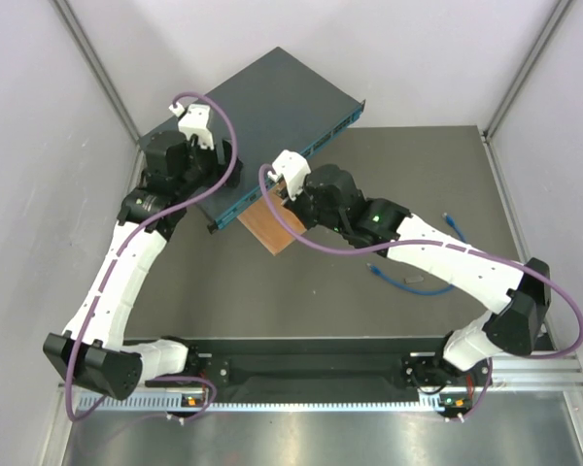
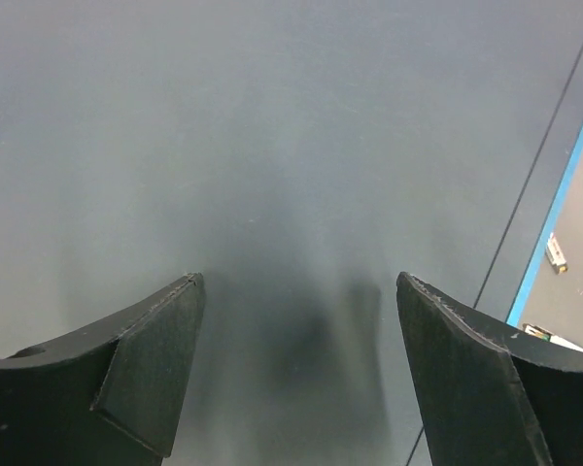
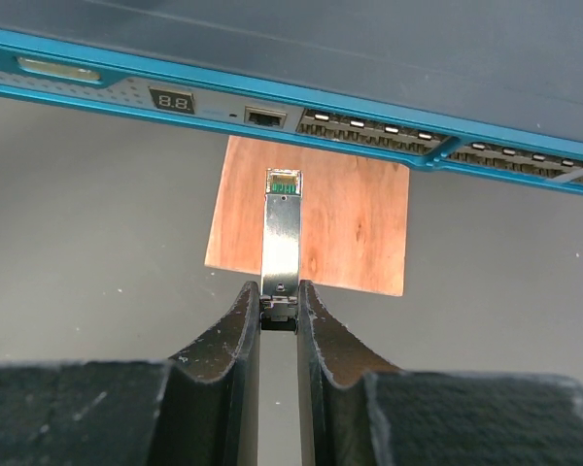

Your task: Insert the plug into the switch port

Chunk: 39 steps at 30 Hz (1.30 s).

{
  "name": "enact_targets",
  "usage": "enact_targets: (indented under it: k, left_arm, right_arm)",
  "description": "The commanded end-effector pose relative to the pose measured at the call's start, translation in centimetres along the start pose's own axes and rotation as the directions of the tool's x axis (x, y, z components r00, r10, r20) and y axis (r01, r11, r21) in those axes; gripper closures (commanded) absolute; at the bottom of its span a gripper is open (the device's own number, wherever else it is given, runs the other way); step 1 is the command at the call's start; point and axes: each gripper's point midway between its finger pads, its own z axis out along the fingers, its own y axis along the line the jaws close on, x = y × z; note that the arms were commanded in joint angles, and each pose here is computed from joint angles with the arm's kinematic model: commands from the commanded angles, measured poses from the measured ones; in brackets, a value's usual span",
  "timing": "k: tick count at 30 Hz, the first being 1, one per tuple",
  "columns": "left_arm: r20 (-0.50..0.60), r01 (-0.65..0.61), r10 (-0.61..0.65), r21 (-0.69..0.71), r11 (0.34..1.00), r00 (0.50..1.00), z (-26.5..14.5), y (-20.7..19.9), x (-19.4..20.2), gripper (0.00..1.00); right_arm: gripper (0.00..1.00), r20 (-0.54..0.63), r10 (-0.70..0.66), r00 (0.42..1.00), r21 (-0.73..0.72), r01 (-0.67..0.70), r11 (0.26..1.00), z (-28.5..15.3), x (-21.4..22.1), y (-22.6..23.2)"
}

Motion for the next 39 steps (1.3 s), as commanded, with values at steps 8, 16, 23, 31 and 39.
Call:
enact_targets:
  k: [8, 16, 23, 31, 39]
  left_arm:
    - [-0.006, 0.107, -0.107, 0.012, 0.994, 0.994, -0.6, 0.2, -0.5, 0.16]
    - [-0.02, 0.12, -0.12, 0.028, 0.992, 0.993, -0.5, -0.1, -0.2, 0.16]
    - [-0.021, 0.128, -0.127, 0.046, 0.991, 0.992, -0.7, -0.4, -0.1, 0.15]
    - [-0.02, 0.135, -0.134, 0.052, 0.989, 0.991, -0.8, -0.4, -0.1, 0.15]
    - [-0.02, 0.141, -0.14, 0.06, 0.988, 0.99, -0.7, -0.6, -0.2, 0.14]
  right_arm:
    - [1.0, 0.075, 0.025, 0.997, 0.041, -0.028, 0.999, 0.1, -3.2, -1.2]
    - [1.0, 0.072, 0.027, 0.997, 0.045, -0.03, 0.999, 0.3, -3.4, -1.3]
    - [1.0, 0.062, 0.03, 0.998, 0.039, -0.032, 0.999, 0.6, -3.3, -1.1]
    - [1.0, 0.051, 0.036, 0.998, 0.037, -0.038, 0.999, 1.0, -3.0, -1.0]
    - [1.0, 0.048, 0.055, 0.997, 0.044, -0.057, 0.997, 1.3, -3.1, -1.4]
